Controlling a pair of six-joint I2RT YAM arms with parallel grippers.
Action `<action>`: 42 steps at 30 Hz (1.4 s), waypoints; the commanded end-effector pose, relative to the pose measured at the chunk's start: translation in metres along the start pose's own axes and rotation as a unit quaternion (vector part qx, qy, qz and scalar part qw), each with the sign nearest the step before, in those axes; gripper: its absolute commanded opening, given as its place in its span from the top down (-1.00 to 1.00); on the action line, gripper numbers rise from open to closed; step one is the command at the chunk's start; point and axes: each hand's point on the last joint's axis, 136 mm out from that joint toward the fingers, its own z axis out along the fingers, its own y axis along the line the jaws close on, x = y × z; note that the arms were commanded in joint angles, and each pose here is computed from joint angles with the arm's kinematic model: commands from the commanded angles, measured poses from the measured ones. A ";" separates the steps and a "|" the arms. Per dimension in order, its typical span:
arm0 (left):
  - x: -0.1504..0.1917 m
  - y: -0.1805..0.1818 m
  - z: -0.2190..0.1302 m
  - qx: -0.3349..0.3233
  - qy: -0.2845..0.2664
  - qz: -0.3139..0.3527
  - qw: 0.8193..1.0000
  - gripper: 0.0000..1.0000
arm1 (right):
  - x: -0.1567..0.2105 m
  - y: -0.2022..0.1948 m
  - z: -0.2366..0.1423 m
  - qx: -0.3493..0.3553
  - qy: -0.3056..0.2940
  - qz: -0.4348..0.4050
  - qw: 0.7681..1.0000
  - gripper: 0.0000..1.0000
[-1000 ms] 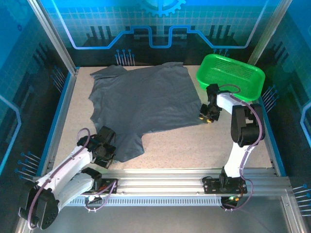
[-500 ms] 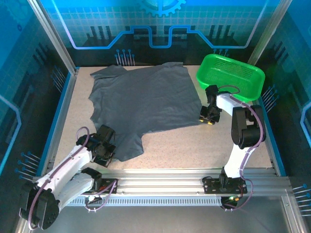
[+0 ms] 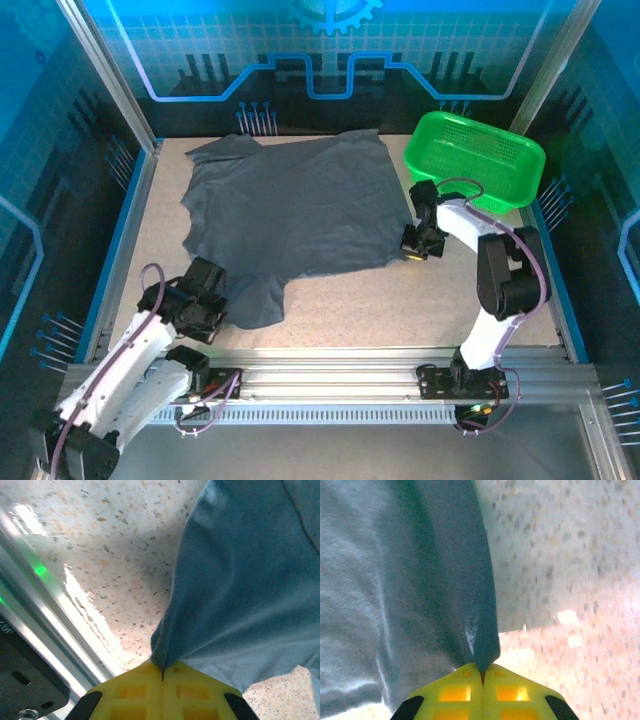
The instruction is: Fold and stack the t-shirts
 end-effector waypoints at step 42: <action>-0.104 -0.208 -0.082 0.190 -0.077 0.096 0.974 1.00 | -0.038 0.034 -0.058 -0.032 -0.002 0.036 0.999 1.00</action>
